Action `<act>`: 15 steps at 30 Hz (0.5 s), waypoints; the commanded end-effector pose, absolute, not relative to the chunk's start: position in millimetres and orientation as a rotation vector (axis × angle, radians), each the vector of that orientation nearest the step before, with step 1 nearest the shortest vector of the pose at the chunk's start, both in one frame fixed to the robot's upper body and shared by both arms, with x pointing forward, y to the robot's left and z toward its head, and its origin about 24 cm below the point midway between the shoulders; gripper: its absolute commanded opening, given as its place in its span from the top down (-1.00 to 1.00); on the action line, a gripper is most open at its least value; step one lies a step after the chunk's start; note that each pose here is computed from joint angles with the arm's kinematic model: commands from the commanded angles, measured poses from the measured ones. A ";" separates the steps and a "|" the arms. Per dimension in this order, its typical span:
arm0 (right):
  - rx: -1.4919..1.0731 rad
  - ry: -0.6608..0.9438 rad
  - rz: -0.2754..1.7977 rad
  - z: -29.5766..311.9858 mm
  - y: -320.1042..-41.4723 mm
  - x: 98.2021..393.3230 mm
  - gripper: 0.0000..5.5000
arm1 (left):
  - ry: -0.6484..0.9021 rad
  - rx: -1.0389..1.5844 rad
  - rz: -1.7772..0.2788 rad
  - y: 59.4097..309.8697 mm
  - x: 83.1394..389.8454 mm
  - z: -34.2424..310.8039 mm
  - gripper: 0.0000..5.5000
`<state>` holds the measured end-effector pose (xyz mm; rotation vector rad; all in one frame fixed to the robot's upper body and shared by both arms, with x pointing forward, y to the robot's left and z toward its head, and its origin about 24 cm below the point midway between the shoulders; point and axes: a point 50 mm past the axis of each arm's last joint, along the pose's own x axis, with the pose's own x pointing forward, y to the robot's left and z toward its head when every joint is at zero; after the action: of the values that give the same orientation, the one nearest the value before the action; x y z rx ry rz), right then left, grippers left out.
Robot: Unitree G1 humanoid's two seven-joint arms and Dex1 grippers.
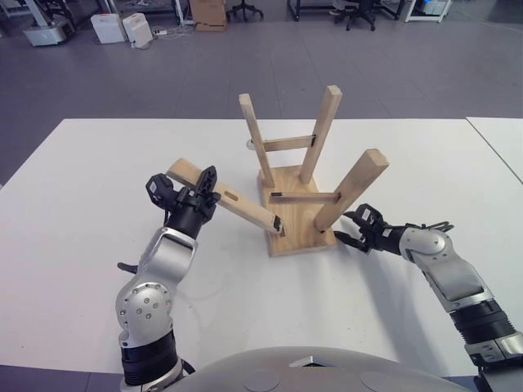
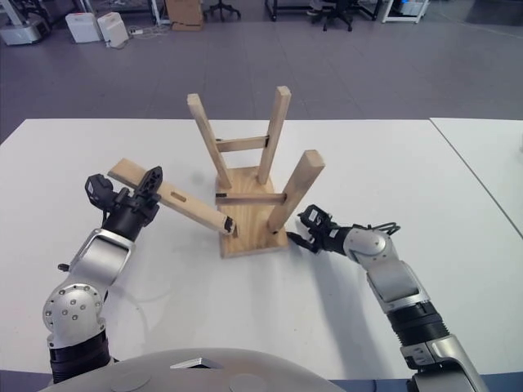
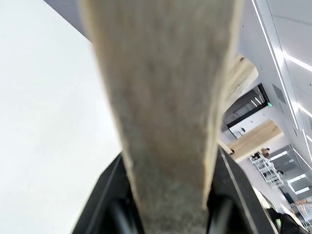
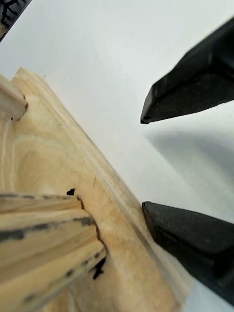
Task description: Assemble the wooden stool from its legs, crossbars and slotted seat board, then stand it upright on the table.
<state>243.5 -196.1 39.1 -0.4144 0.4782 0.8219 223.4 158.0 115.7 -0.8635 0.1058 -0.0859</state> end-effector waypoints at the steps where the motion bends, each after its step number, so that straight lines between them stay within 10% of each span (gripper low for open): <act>1: -0.376 0.477 0.882 38.1 -181.6 239.7 -0.09 | 0.115 -0.762 -0.041 161.1 225.5 108.6 0.63; 15: -0.301 0.292 1.091 65.3 -132.7 234.9 -0.09 | 0.167 -0.291 -0.084 133.0 233.7 103.8 0.63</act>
<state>232.7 -142.0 56.9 -0.2961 0.3302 1.0499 233.1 133.2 130.2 -0.3739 0.0090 -0.1190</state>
